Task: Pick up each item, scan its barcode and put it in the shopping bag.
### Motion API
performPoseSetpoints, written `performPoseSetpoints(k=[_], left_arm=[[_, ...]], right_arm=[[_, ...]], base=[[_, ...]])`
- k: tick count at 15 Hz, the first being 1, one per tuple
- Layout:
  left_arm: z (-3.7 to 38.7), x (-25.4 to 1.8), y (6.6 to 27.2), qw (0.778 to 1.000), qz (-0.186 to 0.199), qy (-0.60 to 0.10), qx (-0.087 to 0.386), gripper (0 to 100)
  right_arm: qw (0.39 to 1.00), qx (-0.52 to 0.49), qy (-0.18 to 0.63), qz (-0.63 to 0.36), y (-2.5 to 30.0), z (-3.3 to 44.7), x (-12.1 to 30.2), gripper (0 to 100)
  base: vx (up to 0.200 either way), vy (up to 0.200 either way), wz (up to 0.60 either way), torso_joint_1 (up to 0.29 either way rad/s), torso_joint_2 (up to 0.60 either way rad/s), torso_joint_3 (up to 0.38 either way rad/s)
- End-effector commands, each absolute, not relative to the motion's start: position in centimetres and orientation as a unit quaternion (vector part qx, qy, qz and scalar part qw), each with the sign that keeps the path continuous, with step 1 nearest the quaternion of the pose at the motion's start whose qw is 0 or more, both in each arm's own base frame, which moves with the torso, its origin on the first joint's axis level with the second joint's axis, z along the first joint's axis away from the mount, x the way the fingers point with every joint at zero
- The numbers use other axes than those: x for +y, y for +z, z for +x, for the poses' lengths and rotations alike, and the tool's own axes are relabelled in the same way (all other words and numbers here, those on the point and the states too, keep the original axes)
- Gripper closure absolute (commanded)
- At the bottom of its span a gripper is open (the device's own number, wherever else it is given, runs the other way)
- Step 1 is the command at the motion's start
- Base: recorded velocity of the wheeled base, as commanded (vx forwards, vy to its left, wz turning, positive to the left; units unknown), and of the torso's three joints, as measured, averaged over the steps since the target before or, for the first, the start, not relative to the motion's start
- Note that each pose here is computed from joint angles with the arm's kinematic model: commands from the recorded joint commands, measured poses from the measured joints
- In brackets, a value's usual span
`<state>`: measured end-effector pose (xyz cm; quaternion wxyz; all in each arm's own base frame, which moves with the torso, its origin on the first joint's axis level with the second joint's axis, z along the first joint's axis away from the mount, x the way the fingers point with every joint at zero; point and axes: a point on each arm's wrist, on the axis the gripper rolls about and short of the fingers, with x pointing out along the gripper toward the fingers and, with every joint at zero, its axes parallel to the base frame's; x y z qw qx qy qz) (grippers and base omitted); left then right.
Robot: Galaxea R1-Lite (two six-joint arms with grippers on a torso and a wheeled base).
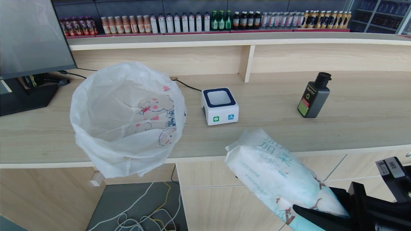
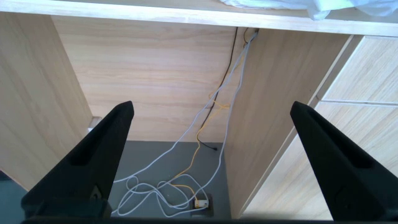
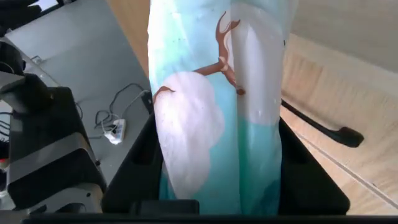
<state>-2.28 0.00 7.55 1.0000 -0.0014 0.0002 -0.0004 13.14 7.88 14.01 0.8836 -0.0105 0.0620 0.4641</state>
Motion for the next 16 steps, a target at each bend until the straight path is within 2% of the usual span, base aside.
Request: performPoseSetpoints(k=[1, 4, 11, 16], left_arm=[[-2.3, 0.0, 7.5, 1.0, -0.002, -0.001, 0.0, 0], [-2.3, 0.0, 7.5, 1.0, -0.002, 0.0, 0.0, 0], [-2.3, 0.0, 7.5, 1.0, -0.002, 0.0, 0.0, 0], [-2.3, 0.0, 7.5, 1.0, -0.002, 0.0, 0.0, 0]], right_arm=[[0.889, 0.046, 0.455, -0.015, 15.1, 14.4, 9.5, 100], [0.904, 0.019, 0.426, -0.018, 16.5, 15.4, 11.5, 100], [0.95, 0.013, 0.31, -0.022, 16.8, 19.4, 15.5, 100], [0.957, -0.096, 0.271, -0.035, 18.3, 20.8, 16.4, 100]], base=[[0.0, 0.0, 0.0, 0.0, 0.0, 0.0], [0.0, 0.0, 0.0, 0.0, 0.0, 0.0], [0.0, 0.0, 0.0, 0.0, 0.0, 0.0], [0.0, 0.0, 0.0, 0.0, 0.0, 0.0]])
